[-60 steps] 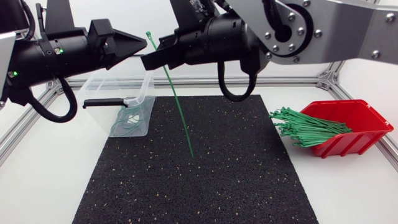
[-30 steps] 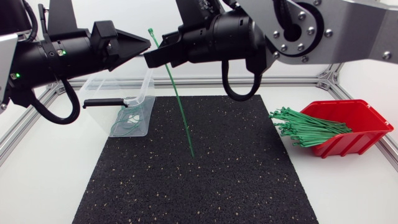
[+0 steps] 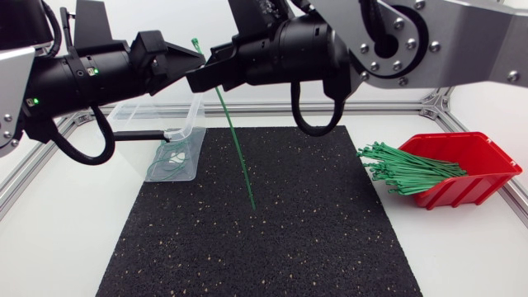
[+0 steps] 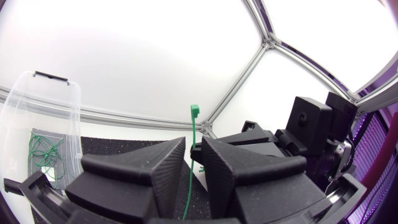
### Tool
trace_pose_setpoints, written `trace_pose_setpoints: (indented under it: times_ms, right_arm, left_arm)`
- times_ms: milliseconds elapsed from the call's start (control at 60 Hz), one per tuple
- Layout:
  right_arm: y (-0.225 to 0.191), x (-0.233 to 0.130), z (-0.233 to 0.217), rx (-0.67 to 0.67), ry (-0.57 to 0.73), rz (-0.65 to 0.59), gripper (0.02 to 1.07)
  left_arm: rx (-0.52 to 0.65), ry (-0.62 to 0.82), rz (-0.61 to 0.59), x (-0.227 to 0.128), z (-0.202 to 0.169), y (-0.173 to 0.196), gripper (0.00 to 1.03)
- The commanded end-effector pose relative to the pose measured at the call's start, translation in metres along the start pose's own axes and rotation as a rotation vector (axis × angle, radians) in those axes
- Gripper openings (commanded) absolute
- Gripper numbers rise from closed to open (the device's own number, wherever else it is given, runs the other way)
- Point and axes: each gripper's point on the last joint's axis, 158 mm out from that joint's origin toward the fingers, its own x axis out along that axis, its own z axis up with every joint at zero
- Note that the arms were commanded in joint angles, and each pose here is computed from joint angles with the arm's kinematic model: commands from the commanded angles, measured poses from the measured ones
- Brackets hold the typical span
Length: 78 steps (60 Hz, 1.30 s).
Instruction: Take a green cable tie from the red box, thread the tail through the head to close it, then place it in the transparent bin on the left.
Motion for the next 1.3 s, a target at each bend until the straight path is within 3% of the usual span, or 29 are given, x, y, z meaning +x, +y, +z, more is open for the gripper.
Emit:
trace_pose_setpoints:
  times_ms: [0, 450, 750, 1017, 1083, 1283]
  right_arm:
    - [0.006, -0.002, -0.005, 0.022, 0.005, 0.014, 0.08]
    - [0.011, 0.000, -0.008, 0.019, 0.012, 0.024, 0.08]
    - [0.016, 0.001, -0.009, 0.017, 0.011, 0.034, 0.08]
    - [0.017, 0.002, -0.011, 0.017, 0.017, 0.036, 0.08]
    - [0.017, 0.003, -0.013, 0.018, 0.020, 0.036, 0.08]
    - [0.014, 0.004, -0.017, 0.020, 0.029, 0.032, 0.08]
  left_arm:
    - [-0.009, -0.001, -0.008, 0.003, -0.002, -0.002, 0.22]
    - [-0.003, -0.010, 0.005, 0.004, 0.000, 0.000, 0.21]
    - [0.001, -0.010, 0.011, 0.006, -0.001, 0.000, 0.12]
    - [0.006, -0.012, 0.017, 0.007, -0.001, 0.001, 0.11]
    - [0.006, -0.016, 0.021, 0.007, 0.000, 0.002, 0.06]
    - [0.010, -0.019, 0.025, 0.006, 0.001, 0.002, 0.04]
